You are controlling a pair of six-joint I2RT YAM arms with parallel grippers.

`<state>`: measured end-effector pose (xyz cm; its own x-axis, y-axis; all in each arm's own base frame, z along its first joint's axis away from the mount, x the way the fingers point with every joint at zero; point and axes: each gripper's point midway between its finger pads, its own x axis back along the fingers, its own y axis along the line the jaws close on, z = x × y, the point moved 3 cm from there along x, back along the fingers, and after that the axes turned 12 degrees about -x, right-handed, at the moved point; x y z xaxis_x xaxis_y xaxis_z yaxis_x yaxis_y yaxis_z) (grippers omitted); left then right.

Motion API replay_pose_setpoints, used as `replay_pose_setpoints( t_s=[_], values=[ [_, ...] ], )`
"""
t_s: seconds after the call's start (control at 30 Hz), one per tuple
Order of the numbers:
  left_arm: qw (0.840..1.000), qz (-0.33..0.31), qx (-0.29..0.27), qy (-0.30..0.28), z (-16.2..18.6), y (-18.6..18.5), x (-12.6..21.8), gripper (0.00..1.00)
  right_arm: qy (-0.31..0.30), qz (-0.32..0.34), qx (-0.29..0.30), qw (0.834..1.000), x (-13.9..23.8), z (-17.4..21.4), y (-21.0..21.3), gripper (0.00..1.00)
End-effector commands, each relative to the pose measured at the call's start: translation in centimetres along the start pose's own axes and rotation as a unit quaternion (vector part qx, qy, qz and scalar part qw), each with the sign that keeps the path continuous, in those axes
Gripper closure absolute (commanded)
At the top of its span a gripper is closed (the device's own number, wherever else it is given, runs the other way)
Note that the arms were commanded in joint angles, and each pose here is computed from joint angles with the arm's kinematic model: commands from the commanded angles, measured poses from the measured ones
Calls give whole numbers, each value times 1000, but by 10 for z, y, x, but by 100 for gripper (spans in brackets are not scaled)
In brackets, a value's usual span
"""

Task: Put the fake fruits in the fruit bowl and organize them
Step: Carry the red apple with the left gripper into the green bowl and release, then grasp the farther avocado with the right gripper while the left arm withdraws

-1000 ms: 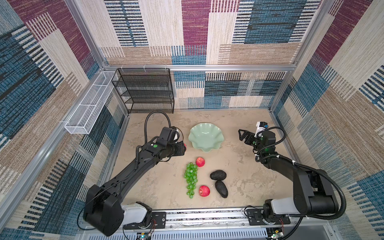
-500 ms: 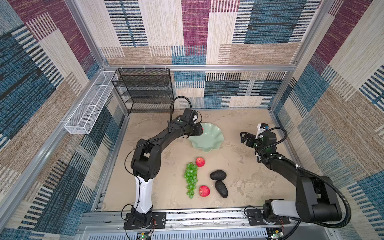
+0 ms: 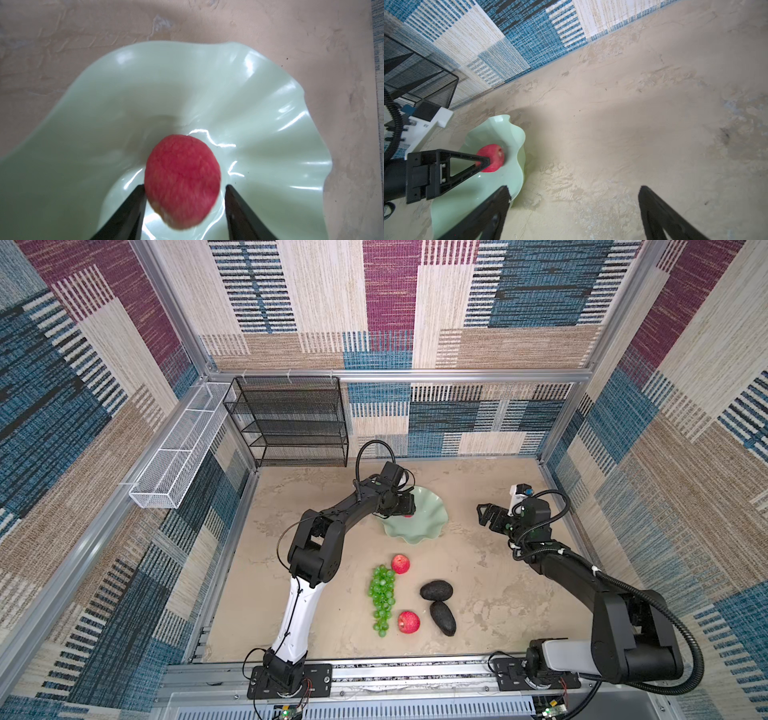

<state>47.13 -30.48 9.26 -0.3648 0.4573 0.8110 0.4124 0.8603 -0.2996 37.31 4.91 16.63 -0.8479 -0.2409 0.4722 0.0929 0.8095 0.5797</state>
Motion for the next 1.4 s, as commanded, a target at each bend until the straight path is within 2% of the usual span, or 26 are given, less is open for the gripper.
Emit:
replay_pose_setpoints(
  t_s=[0.0,0.2,0.37,0.43,0.57,0.7,0.8,0.93,1.07,1.37],
  values=[
    [1000,12,11,5,0,-5,2,31,22,-7,17,1000,5,8,13,2],
    [1000,7,6,-19,-13,-9,24,27,86,-27,57,994,24,52,41,4],
    [994,-10,-3,-108,-38,-13,79,27,143,-32,67,987,54,102,55,6],
    [987,-14,-5,-162,-47,-16,109,27,161,-29,72,984,66,118,57,7],
    [961,-30,-13,-273,-50,-17,171,26,194,-23,78,977,92,145,60,9],
    [942,-67,-5,-330,-35,-3,213,25,233,-22,69,970,114,169,62,9],
    [931,-90,12,-353,-20,12,234,25,275,-14,61,959,124,196,60,11],
    [920,-110,37,-373,1,31,250,23,316,1,83,945,136,229,61,11],
    [921,-128,55,-363,16,48,252,22,334,4,97,937,136,248,63,12],
    [920,-129,100,-356,42,73,253,22,348,26,125,929,111,275,59,24]
  ],
)
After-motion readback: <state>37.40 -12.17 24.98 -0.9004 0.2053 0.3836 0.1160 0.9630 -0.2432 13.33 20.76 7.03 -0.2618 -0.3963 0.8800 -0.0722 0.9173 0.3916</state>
